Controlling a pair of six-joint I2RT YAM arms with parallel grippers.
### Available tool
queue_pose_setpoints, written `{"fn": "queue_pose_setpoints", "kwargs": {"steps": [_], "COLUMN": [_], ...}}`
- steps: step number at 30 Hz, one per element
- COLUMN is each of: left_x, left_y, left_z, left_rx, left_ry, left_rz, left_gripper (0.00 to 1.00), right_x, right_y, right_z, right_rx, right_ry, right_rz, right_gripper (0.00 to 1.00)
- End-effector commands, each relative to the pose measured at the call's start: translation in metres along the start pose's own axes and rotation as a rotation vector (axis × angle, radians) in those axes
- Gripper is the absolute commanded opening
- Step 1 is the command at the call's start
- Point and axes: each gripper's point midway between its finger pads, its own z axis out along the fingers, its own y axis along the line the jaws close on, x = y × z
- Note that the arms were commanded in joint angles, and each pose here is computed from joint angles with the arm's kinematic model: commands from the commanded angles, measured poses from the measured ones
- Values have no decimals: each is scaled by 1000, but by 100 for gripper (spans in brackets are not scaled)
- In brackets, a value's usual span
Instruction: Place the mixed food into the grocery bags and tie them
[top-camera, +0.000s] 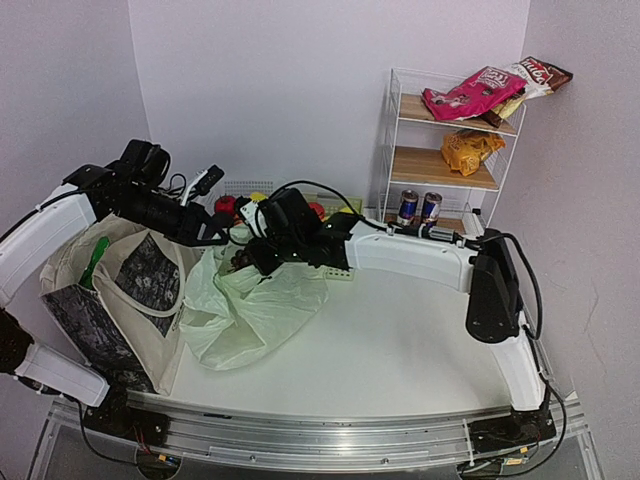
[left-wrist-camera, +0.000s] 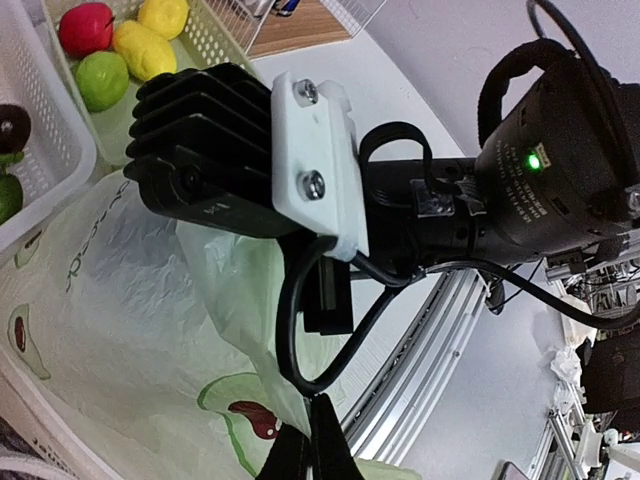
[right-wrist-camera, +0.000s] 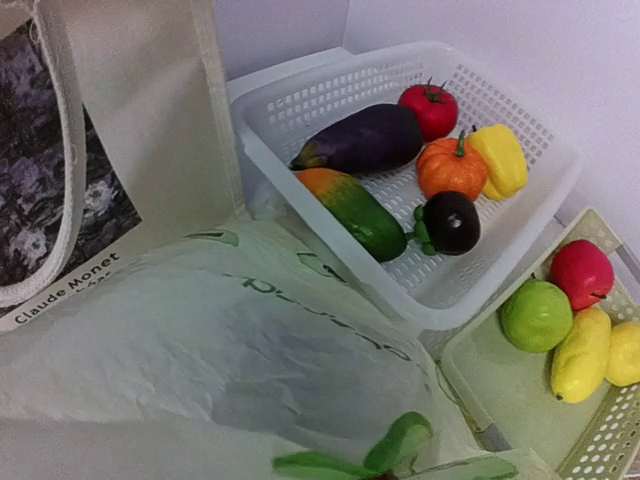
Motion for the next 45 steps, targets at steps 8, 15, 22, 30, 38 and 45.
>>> {"fn": "queue_pose_setpoints", "kwargs": {"steps": [8, 15, 22, 30, 38, 45], "left_x": [24, 100, 167, 154, 141, 132], "left_y": [52, 79, 77, 78, 70, 62], "left_z": [-13, -14, -19, -1, 8, 14], "left_rx": [-287, -342, -237, -189, -144, -99], "left_ry": [9, 303, 538, 513, 458, 415], "left_rz": [196, 451, 513, 439, 408, 372], "left_gripper": [0, 0, 0, 0, 0, 0], "right_x": [-74, -107, -58, -12, 69, 90], "right_y": [55, -19, -141, -205, -258, -273], "right_z": [-124, -183, -104, -11, 56, 87], "right_rx": [-415, -492, -48, 243, 382, 454], "right_ry": [-92, -131, -16, 66, 164, 126], "right_rz": [13, 292, 407, 268, 360, 367], "right_gripper": [82, 82, 78, 71, 76, 78]}}
